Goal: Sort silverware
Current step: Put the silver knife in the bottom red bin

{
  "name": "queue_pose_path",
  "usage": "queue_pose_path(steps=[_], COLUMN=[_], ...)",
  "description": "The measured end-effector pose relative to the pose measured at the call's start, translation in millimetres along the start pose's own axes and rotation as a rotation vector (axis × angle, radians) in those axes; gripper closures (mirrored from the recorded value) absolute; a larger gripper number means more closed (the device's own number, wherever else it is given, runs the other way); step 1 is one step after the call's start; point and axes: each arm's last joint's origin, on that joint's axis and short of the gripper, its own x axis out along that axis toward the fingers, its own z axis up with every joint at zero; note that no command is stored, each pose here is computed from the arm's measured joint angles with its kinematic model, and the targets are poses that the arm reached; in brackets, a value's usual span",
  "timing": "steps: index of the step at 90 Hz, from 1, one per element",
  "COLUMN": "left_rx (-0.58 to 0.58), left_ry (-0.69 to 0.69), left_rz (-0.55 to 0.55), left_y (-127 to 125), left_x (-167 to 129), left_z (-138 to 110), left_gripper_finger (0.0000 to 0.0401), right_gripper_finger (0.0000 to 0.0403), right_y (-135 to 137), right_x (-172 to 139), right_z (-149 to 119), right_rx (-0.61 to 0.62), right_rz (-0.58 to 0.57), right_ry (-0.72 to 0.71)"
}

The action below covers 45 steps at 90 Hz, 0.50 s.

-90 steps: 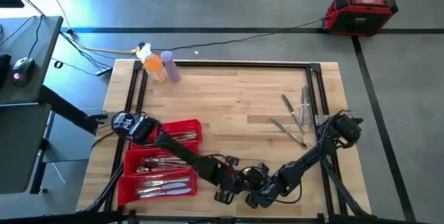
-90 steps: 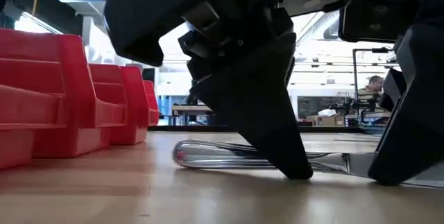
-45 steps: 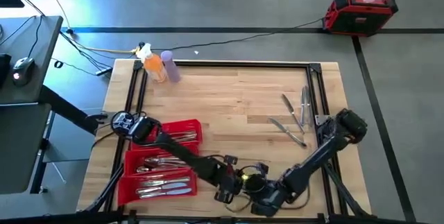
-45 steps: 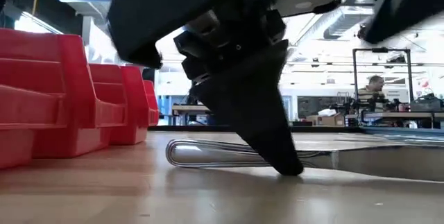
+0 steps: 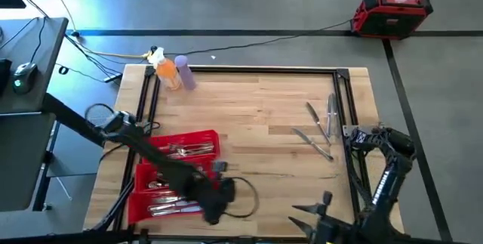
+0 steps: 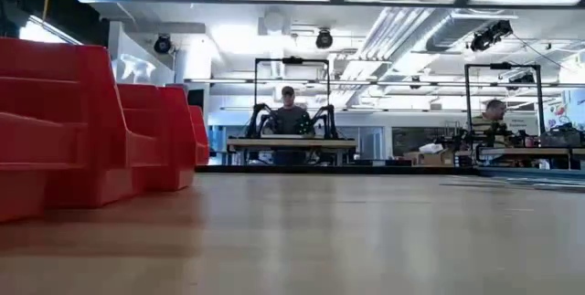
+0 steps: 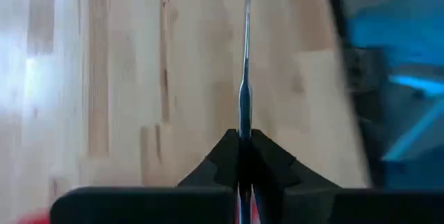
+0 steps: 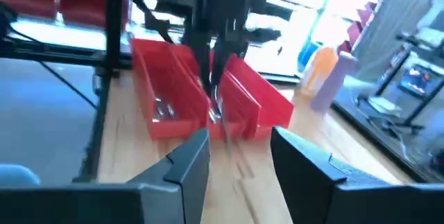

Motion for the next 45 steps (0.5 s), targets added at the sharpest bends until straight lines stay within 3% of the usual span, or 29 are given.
queue_pose_path(steps=[8,20,45], left_rx=[-0.068,-0.142,-0.187], left_ry=[0.037,0.12,0.322], left_rz=[-0.005,0.032,0.104], left_y=[-10.3,-28.4,-59.8], left_x=[-28.6,-46.3,-22.8], left_z=[-20.4,-57.2,-136.8], left_gripper_finger=[0.0401,0.0401,0.0401], right_gripper_finger=[0.0264,0.0264,0.0264], right_y=[0.3,-0.8,-3.4], right_x=[-2.7,2.2,19.3], right_z=[-0.4,0.4,0.8], right_rx=[-0.004,-0.002,0.0], right_rz=[0.002,-0.01,0.002], right_ry=[-0.007,-0.004,0.085])
